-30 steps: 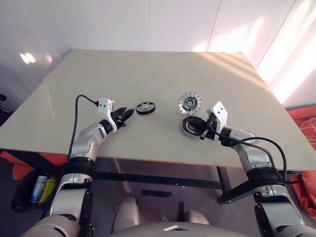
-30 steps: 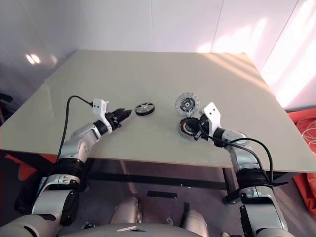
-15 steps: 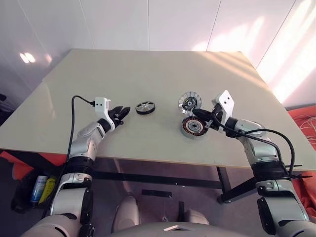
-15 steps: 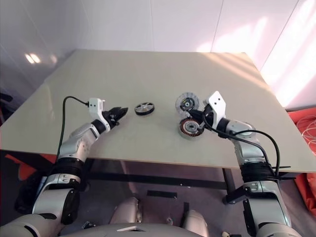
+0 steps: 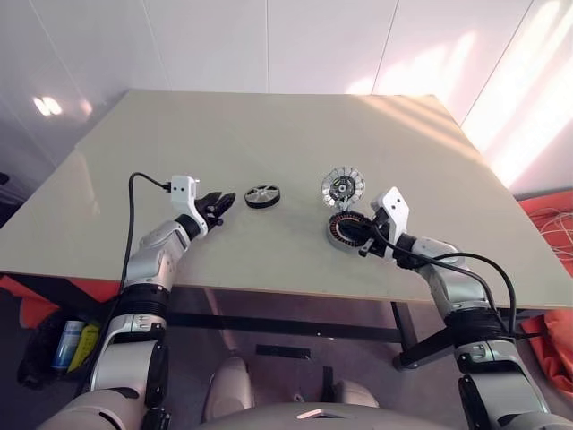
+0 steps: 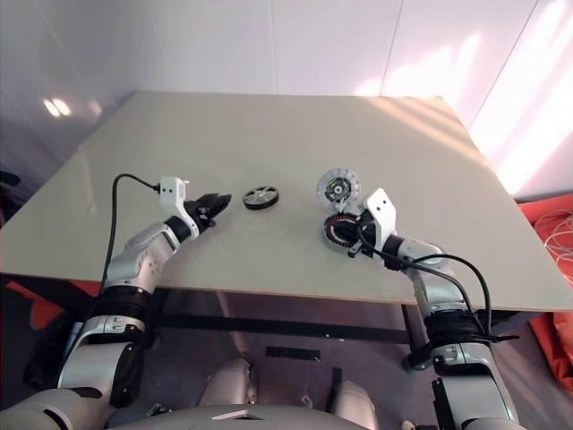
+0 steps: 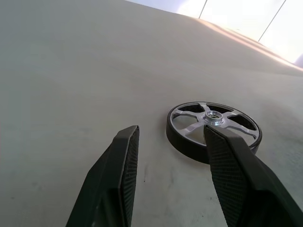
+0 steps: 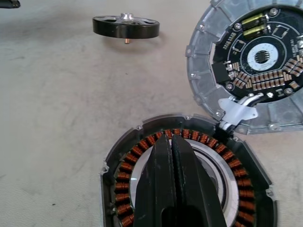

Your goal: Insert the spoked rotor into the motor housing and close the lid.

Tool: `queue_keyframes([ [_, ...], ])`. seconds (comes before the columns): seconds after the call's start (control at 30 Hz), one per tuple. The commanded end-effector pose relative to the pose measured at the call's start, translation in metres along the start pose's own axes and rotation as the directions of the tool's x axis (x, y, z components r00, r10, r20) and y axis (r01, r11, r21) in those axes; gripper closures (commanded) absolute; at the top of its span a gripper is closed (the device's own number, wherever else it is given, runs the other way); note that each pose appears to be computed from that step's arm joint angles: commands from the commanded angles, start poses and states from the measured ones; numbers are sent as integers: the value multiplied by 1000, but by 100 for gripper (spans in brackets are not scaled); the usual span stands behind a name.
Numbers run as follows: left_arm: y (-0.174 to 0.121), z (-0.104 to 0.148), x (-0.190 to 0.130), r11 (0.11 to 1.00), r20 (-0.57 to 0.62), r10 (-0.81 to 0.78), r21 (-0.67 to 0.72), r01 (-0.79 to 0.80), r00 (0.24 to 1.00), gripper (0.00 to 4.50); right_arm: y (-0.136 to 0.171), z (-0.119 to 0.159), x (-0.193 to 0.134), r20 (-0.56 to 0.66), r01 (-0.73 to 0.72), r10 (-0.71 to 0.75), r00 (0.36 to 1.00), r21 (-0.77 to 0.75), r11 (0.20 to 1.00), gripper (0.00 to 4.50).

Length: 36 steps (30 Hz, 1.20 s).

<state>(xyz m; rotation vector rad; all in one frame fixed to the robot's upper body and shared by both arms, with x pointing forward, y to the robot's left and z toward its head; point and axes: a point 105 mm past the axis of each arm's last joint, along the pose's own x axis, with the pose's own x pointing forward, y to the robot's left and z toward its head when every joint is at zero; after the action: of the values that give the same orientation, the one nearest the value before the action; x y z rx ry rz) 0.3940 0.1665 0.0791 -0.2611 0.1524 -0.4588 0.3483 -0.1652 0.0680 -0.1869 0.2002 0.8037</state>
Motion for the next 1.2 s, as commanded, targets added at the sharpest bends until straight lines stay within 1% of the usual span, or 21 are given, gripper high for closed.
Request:
queue_keyframes([
  [0.03,-3,23,1,999,61,-14,38,12,998,220,-14,37,-5,87,32,-25,996,-76,997,448],
  [0.13,-4,23,1,999,62,-14,37,12,998,220,-16,51,-6,115,35,-22,993,-108,994,448],
  [0.2,-4,23,1,999,62,-14,35,12,998,220,-17,55,-6,122,36,-21,992,-119,992,448],
  [0.47,-5,24,1,999,62,-9,34,7,998,220,-15,52,-6,113,31,-18,993,-114,993,448],
  [0.53,-5,24,0,999,61,-9,35,7,998,220,-10,40,-3,93,15,-8,996,-75,997,448],
  [0.7,-5,26,-1,999,64,-6,38,4,998,220,11,-6,2,-1,-36,36,999,32,999,448],
  [0.73,-5,26,-1,999,65,-5,38,2,998,220,15,-12,3,-18,-38,39,999,42,998,448],
  [0.8,-4,27,-2,999,66,-2,39,-1,998,220,15,-16,3,-31,-28,29,999,38,999,448],
  [0.93,-5,28,-1,999,65,-2,42,-1,998,220,-1,7,0,24,9,-9,1000,-5,1000,448],
  [1.0,-6,29,0,999,65,-5,43,2,998,220,-8,25,-3,63,22,-19,998,-49,999,448],
  [1.1,-7,29,1,999,65,-8,41,5,998,220,-13,48,-6,115,34,-23,993,-97,995,448],
  [1.2,-8,28,1,999,65,-9,37,6,998,220,-15,65,-8,149,43,-23,989,-128,991,448],
])
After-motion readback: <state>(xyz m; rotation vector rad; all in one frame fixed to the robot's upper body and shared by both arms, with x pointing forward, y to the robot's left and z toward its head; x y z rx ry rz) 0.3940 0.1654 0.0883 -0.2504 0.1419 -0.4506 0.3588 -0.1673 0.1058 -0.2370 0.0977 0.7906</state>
